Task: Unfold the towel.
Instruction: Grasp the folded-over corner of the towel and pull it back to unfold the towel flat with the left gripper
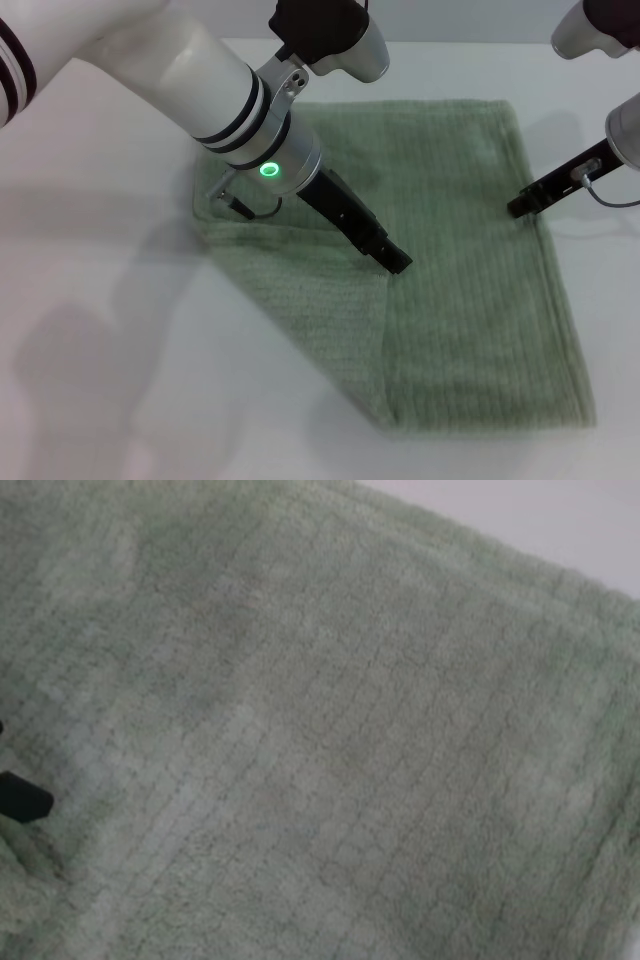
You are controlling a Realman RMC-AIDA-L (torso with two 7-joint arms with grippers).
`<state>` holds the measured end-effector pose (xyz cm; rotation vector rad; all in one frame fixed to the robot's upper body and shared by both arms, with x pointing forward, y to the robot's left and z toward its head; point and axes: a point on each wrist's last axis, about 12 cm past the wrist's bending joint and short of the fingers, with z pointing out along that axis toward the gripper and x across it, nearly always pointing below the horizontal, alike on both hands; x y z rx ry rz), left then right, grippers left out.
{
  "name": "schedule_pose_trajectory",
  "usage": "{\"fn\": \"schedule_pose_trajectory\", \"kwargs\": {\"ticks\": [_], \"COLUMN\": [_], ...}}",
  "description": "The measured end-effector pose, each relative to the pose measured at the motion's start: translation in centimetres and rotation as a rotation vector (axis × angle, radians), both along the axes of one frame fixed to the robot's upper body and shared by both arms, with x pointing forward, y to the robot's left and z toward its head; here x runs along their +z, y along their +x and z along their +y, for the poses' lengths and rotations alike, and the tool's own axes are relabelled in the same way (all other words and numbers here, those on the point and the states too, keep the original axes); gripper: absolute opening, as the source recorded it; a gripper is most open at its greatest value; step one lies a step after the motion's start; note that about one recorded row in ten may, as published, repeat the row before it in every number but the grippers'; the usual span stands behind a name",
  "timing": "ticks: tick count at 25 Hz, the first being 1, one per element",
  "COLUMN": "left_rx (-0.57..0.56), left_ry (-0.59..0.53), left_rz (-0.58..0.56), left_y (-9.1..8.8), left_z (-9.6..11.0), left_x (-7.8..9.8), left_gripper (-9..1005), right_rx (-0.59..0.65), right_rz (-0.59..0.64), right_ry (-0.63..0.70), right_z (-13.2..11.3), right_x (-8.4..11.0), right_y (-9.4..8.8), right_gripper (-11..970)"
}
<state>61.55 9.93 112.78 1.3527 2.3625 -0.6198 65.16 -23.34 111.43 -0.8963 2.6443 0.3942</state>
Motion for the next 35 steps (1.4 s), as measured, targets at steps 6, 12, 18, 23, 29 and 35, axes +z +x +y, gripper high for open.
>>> {"fn": "schedule_pose_trajectory", "kwargs": {"ticks": [6,12,18,23,29,35], "left_rx": [-0.004,-0.027,-0.030,-0.028,-0.045,-0.062], "left_ry": [-0.002,0.008,-0.001,-0.001,0.023,0.053], "left_rz": [-0.002,0.001,0.002,-0.001,-0.023,-0.055], "left_y": [0.0,-0.4,-0.5,-0.4,-0.5,-0.7], "left_z": [0.0,-0.4,-0.6,-0.7,-0.8,-1.2], "left_x": [0.0,-0.2,-0.2,-0.2,-0.6,-1.1], "left_gripper": [741,735,730,725,719,713], "right_rx": [-0.001,0.000,0.000,0.000,0.000,0.000], "right_rz": [0.003,0.005,0.002,0.001,0.001,0.001], "right_ry": [-0.001,-0.012,-0.014,-0.014,-0.014,-0.014], "right_z": [-0.1,-0.2,-0.2,-0.2,-0.2,-0.2], "right_x": [-0.1,-0.1,-0.1,-0.1,-0.1,-0.1], "right_y": [0.0,-0.1,0.0,0.0,0.0,0.0], "right_gripper": [-1,-1,-1,-2,-2,-1]}}
